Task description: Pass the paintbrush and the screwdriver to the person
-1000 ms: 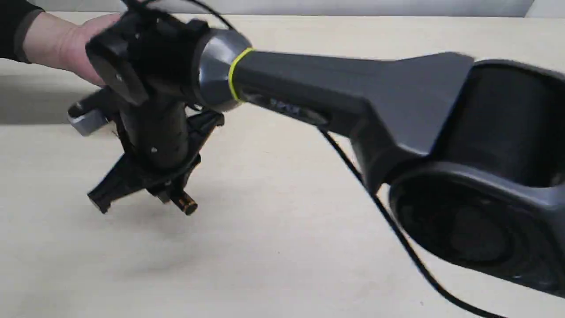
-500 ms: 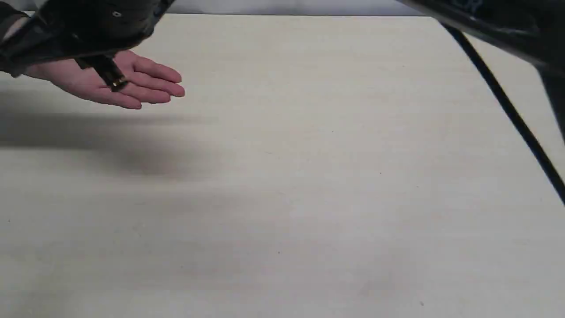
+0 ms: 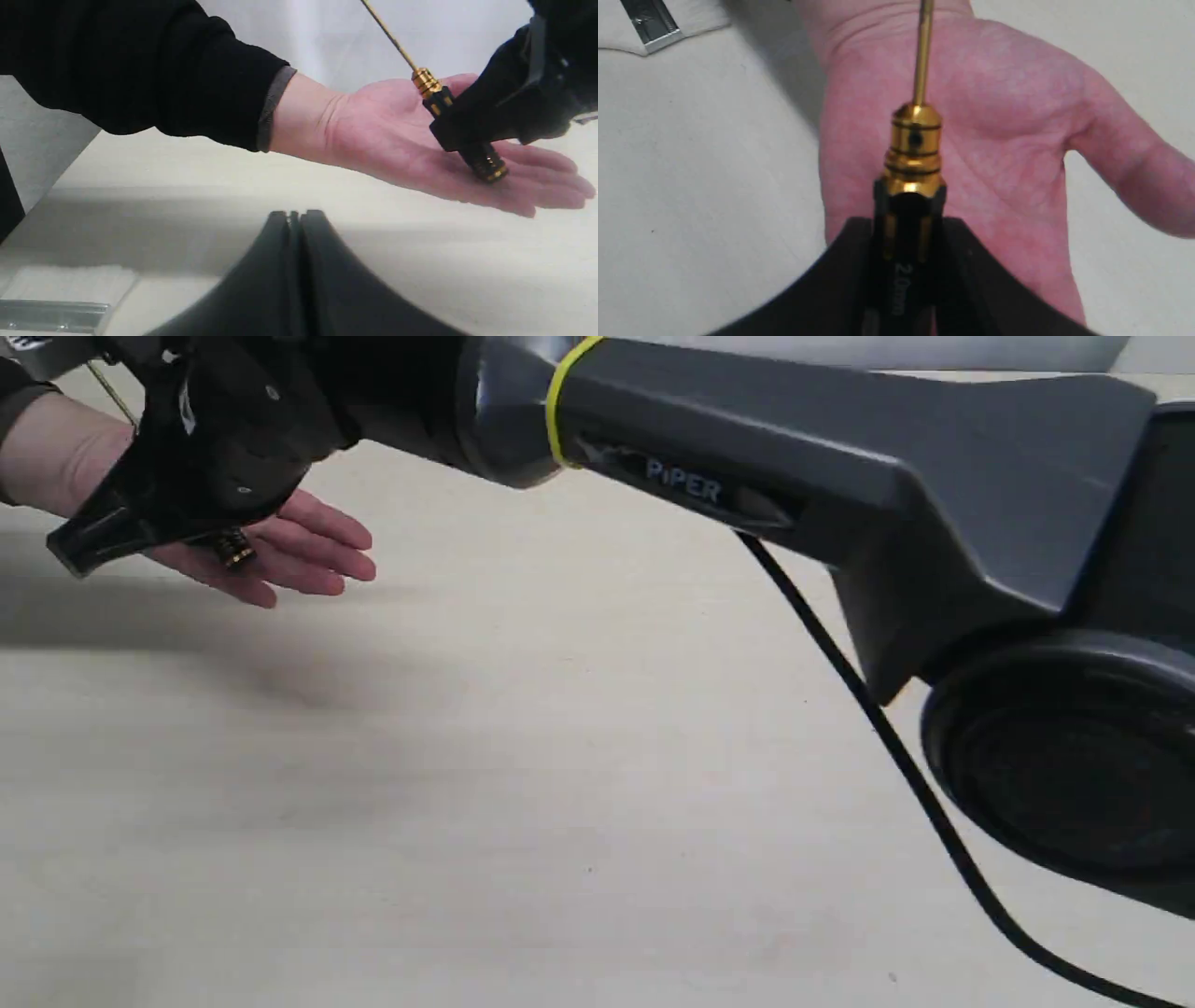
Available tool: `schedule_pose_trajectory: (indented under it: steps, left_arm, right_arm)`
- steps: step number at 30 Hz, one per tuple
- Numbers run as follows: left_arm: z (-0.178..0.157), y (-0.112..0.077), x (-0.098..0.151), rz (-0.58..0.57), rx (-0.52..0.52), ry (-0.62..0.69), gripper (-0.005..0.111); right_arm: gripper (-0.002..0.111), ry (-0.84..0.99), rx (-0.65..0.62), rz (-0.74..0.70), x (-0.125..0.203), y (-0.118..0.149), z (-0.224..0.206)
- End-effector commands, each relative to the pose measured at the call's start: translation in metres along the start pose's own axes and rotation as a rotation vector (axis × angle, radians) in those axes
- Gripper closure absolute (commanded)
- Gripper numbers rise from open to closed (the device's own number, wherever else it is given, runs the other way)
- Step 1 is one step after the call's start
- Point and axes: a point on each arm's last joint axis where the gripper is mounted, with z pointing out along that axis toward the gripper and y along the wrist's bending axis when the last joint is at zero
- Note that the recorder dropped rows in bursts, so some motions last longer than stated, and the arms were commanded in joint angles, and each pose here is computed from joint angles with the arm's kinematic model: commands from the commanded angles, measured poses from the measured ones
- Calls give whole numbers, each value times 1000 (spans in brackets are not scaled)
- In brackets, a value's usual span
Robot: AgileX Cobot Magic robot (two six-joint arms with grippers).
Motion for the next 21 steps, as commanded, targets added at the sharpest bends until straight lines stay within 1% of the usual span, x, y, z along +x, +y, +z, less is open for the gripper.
schedule_pose_trajectory:
  steps: [1,2,3,5,6,8,11,12,14,15,16,17,19,21]
  left_arm:
    - [0,-1,0,-3,9,-8,107]
    - [0,-1,0,-3,9,-8,107]
    - [0,-1,0,-3,9,-8,107]
    - [0,-1,0,-3,9,-8,107]
    - [0,-1,0,-3,9,-8,107]
    - [0,-1,0,-3,9,-8,107]
    - [0,-1,0,-3,9,-8,107]
    - [0,-1,0,-3,9,-4,107]
    - [0,-1,0,-4,9,-3,107]
    - [0,-1,0,-5,10,-5,107]
    - [0,-1,0,-5,10,-5,107]
    - [0,-1,0,-5,10,-5,107]
    - [0,-1,0,-5,10,-5,107]
    - [0,-1,0,-5,10,-5,107]
  right_arm:
    - [90,-48,6,-10,-4,-4,1]
    - [82,-42,6,-10,-4,-4,1]
    - [78,-36,7,-10,-4,-4,0]
    - [65,6,14,-9,-1,-5,-3]
    - [62,20,16,-9,-1,-5,-6]
    - [59,65,26,-11,0,-6,-13]
    - [59,151,71,-38,3,-11,-27]
    - [61,180,94,-53,3,-14,-32]
    - [69,251,152,-82,5,-20,-48]
    - [75,302,188,-91,7,-24,-55]
    - [84,344,254,-99,7,-30,-66]
    - [91,389,310,-100,9,-35,-75]
    - [104,339,406,-108,-1,-44,-93]
    - [104,303,426,-93,-5,-47,-114]
